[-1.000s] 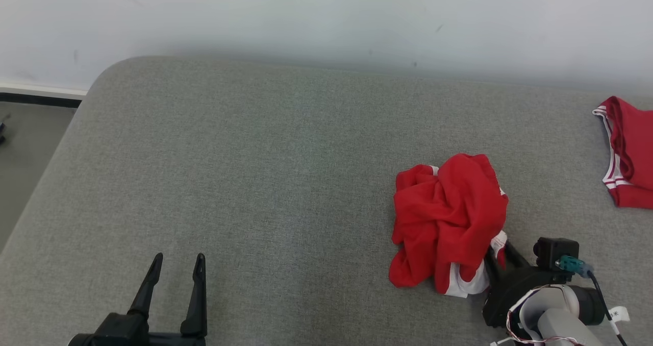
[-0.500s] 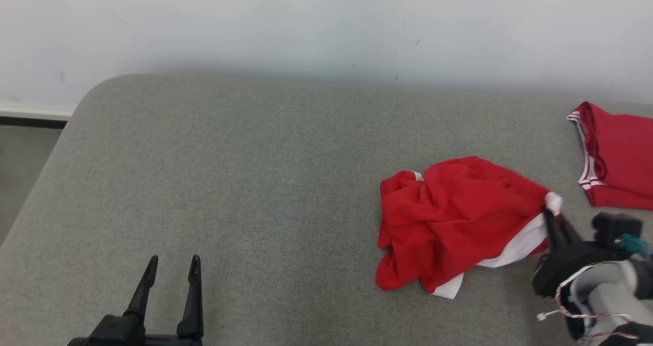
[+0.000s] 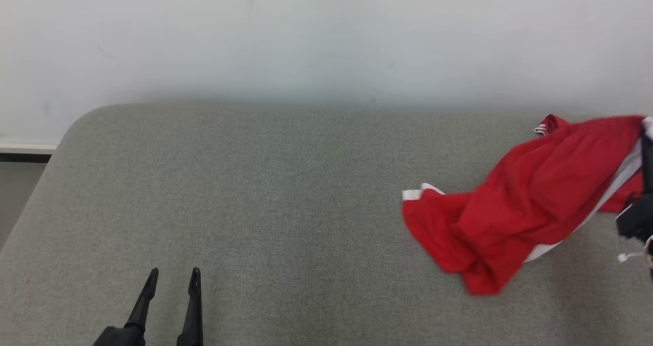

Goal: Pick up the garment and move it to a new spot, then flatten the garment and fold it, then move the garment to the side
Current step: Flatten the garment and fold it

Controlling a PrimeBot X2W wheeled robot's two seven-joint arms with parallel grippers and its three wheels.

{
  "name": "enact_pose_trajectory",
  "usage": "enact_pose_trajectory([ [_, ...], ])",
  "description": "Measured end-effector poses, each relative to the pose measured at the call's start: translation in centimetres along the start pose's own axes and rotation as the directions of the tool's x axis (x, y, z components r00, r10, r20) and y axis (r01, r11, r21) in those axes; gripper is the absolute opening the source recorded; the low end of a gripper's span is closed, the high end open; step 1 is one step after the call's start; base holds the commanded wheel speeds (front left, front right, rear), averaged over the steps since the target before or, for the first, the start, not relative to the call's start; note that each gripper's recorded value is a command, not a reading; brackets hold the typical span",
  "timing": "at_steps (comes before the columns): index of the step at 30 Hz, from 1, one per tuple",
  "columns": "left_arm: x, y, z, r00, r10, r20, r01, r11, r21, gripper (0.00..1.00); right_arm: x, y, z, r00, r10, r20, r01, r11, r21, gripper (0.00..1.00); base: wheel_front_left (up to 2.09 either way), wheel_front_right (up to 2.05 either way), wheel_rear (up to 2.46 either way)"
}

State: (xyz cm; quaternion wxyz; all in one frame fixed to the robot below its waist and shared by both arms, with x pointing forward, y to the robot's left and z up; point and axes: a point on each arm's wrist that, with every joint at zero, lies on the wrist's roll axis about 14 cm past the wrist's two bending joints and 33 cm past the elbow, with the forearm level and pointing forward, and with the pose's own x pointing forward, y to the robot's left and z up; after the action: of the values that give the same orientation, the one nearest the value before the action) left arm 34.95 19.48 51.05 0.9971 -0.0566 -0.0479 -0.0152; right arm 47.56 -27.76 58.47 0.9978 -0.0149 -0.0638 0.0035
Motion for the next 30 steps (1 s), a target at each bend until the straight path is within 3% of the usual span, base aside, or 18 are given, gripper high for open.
enact_pose_trajectory([
  [5, -0.2, 0.1, 0.5, 1.000, 0.001, 0.014, -0.001, 1.000, 0.001, 1.00, 0.4, 0.0, 3.4, 0.998, 0.008, 0.063, -0.006, 1.000, -0.026, 0.00, 0.00, 0.00, 0.00],
  [14, -1.2, 0.4, 0.5, 1.000, 0.022, 0.018, -0.022, 1.000, -0.010, 1.00, 0.5, 11.4, 2.9, 0.971, 0.236, 0.047, -0.238, 0.970, 0.043, 0.00, 0.00, 0.00, 0.00],
  [22, -1.8, 1.5, 0.5, 0.998, 0.059, 0.015, -0.059, 0.998, -0.008, 1.00, -1.5, 22.8, 0.0, 0.893, 0.449, -0.003, -0.443, 0.882, 0.162, 0.00, 0.00, 0.00, 0.00],
  [23, -1.8, 1.5, 0.5, 0.998, 0.059, 0.015, -0.059, 0.998, -0.008, 1.00, -1.5, 22.8, 0.0, 0.893, 0.449, -0.003, -0.443, 0.882, 0.162, 0.00, 0.00, 0.00, 0.00],
  [30, -2.4, 2.1, 0.0, 0.996, 0.085, -0.002, -0.085, 0.996, -0.014, 1.00, -5.6, 30.6, -4.9, 0.781, 0.614, -0.113, -0.583, 0.782, 0.220, 0.00, 0.00, 0.00, 0.00],
])
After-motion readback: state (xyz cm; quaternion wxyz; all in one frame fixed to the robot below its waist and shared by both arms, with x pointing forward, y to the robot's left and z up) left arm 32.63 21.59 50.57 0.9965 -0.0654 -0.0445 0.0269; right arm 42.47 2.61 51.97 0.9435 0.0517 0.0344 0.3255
